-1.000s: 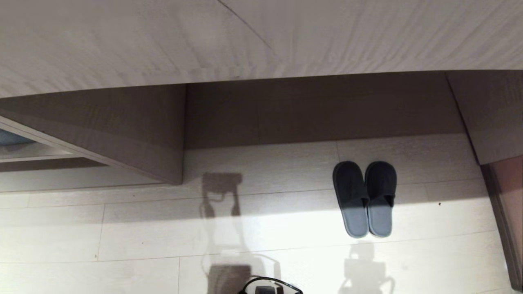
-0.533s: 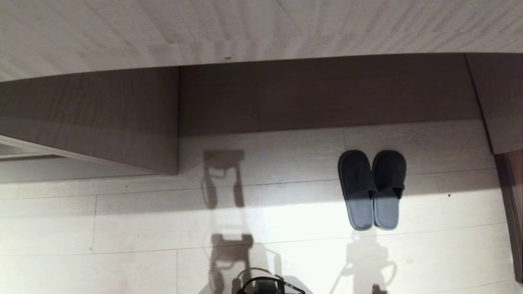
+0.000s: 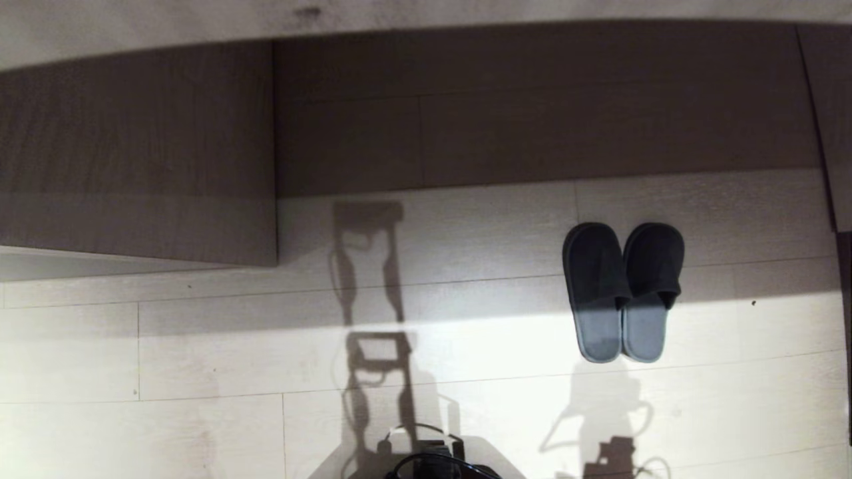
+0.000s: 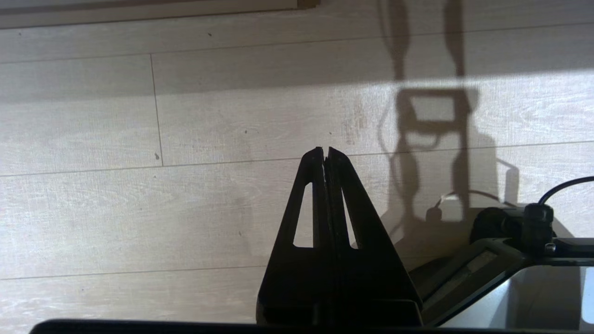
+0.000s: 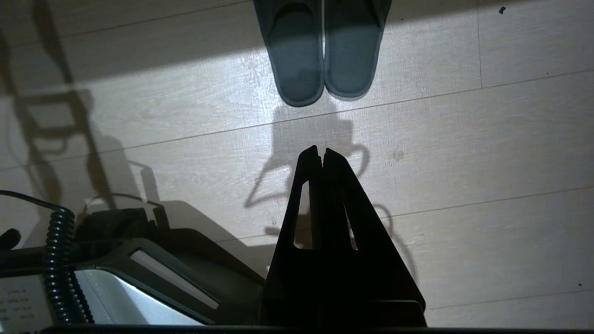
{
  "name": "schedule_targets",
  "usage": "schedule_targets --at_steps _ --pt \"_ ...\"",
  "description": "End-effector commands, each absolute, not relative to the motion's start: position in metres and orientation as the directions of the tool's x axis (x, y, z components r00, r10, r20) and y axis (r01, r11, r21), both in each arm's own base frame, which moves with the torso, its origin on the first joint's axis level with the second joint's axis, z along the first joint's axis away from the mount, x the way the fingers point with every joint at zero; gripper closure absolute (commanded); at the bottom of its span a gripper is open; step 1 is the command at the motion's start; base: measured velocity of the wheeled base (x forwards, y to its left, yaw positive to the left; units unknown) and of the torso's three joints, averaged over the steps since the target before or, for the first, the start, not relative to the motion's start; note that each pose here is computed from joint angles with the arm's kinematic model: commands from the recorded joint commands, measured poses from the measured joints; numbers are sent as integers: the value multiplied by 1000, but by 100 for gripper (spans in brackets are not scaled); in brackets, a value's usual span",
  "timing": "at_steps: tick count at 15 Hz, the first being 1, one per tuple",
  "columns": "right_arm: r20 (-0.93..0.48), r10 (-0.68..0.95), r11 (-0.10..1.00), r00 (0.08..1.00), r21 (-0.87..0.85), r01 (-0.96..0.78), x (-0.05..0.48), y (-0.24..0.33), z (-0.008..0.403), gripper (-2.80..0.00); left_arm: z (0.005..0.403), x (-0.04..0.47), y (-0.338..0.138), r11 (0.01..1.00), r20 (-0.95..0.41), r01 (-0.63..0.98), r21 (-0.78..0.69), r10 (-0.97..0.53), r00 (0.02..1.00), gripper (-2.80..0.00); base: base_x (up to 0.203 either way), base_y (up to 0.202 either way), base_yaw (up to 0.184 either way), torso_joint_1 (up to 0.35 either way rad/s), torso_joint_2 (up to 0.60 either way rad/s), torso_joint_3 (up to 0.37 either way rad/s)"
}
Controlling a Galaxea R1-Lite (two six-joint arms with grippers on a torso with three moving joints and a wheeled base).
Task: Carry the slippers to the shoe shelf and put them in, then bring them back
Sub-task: Pick up the slippers on the floor
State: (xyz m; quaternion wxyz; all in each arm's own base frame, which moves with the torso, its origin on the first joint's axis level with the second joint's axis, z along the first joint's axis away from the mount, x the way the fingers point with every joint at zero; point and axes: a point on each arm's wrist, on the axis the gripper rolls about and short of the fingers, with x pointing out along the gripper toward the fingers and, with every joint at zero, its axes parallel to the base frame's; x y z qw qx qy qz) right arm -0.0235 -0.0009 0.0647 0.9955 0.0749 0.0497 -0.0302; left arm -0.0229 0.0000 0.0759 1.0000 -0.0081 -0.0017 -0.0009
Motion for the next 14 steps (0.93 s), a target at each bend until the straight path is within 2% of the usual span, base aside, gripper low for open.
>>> schedule_targets --at_steps 1,5,14 --pt "-104 -52 987 993 147 67 -24 -1 65 0 76 -23 0 1000 6 2 -17 -2 1000 0 0 0 0 7 9 -198" --pt "-104 -52 987 993 147 67 -24 -1 65 0 76 -23 0 1000 4 2 -15 -2 1000 0 0 0 0 2 2 -130" --pt "-102 -55 986 993 153 71 -23 -1 65 0 76 -23 0 1000 6 3 -14 -3 1000 0 0 0 0 -1 0 -4"
